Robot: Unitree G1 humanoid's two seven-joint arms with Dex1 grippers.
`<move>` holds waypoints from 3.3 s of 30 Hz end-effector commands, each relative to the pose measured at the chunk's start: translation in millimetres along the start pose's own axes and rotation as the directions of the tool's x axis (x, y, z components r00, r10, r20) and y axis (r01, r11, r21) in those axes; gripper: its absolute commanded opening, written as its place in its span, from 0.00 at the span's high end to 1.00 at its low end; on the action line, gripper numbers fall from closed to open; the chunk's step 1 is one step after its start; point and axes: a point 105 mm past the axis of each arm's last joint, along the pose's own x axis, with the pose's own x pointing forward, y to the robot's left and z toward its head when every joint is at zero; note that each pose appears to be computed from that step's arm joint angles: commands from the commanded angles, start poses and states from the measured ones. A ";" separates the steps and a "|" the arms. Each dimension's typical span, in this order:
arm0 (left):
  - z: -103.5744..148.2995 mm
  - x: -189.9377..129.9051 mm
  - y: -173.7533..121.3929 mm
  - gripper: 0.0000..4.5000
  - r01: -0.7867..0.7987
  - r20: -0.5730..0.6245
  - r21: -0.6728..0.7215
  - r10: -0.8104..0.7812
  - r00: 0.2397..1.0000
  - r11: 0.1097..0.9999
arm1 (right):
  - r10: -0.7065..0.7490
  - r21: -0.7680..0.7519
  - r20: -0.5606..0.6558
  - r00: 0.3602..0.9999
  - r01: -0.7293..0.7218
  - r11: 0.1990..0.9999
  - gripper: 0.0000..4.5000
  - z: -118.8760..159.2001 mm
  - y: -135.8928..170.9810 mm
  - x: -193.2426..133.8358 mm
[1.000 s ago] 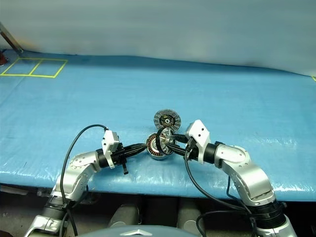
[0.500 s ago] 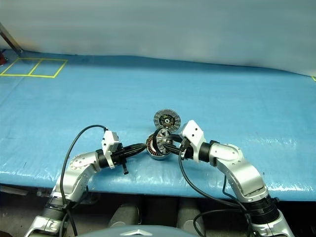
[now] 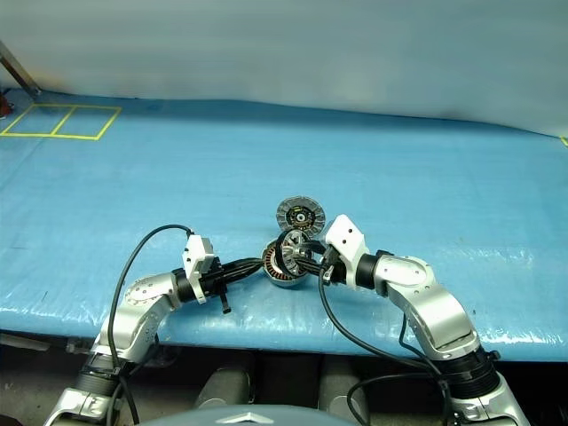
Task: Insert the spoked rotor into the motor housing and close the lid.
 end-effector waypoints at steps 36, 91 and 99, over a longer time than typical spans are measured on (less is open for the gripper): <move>7.2 1.0 -1.3 1.00 -0.016 0.031 0.046 0.014 0.999 0.999 | 0.033 -0.063 -0.021 0.999 -0.034 0.997 0.34 10.0 5.9 5.6; 3.9 0.8 -1.7 1.00 -0.027 0.024 0.045 0.026 0.999 0.999 | -0.021 0.345 -0.043 0.999 0.034 0.938 0.97 -32.2 8.8 32.6; 3.7 0.5 -1.5 1.00 -0.029 0.023 0.046 0.028 0.999 0.999 | -0.016 0.343 -0.107 0.994 0.052 0.938 0.97 -45.8 10.5 29.4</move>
